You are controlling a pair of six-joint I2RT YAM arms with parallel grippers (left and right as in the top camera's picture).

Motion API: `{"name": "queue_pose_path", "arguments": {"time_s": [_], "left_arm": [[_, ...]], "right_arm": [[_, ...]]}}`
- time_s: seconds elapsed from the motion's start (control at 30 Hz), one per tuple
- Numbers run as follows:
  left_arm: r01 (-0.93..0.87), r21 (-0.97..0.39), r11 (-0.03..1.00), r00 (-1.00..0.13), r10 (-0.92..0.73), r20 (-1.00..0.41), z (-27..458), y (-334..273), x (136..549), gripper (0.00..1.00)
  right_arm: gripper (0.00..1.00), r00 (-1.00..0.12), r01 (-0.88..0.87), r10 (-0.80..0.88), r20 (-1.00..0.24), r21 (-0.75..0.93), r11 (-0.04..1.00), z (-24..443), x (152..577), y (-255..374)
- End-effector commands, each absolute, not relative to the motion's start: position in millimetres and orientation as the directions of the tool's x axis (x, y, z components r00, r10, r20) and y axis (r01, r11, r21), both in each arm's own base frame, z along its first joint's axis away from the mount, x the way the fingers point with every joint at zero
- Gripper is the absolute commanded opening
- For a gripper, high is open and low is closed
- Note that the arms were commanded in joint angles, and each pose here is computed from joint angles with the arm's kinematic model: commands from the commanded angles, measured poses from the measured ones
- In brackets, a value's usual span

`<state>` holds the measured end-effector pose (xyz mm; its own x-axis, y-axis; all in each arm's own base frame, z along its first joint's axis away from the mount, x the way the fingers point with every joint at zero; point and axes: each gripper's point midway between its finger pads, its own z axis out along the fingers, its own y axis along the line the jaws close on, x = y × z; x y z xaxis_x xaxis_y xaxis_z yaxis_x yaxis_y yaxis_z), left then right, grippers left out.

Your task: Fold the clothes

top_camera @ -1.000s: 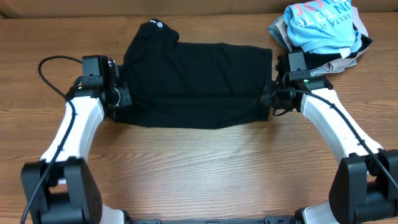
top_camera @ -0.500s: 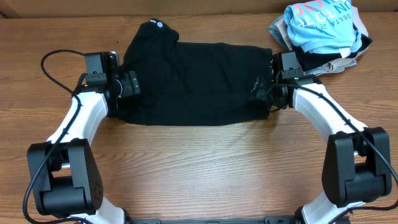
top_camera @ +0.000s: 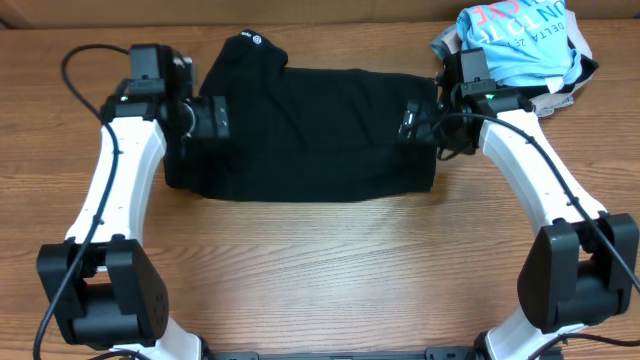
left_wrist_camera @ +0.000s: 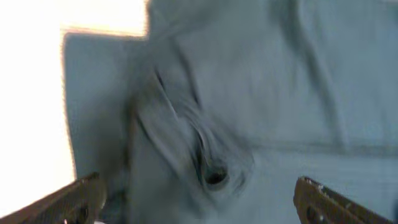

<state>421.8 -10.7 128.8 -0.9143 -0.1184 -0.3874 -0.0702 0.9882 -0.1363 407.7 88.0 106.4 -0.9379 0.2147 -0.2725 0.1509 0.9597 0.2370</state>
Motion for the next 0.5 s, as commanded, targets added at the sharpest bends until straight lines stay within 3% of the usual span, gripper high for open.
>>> {"name": "queue_pose_path", "arguments": {"time_s": [0.0, 0.2, 0.47], "left_arm": [[0.005, -0.148, 0.989, -0.951, -0.041, -0.306, 118.0, -39.5, 397.7, 0.97], [0.005, -0.072, 0.997, -0.973, -0.011, -0.230, 80.8, -57.2, 371.1, 0.90], [-0.004, -0.087, 0.996, -0.902, -0.041, -0.429, 67.1, -62.9, 416.2, 0.91]], "right_arm": [[1.00, -0.959, 0.122, 0.180, -0.220, 0.255, 0.959, 103.5, 393.9, 97.9], [0.99, -0.973, 0.055, 0.102, -0.205, 0.225, 0.973, 90.1, 384.2, 113.9], [0.94, -0.935, -0.062, -0.009, -0.355, 0.139, 0.988, 77.8, 418.8, 137.3]]}}
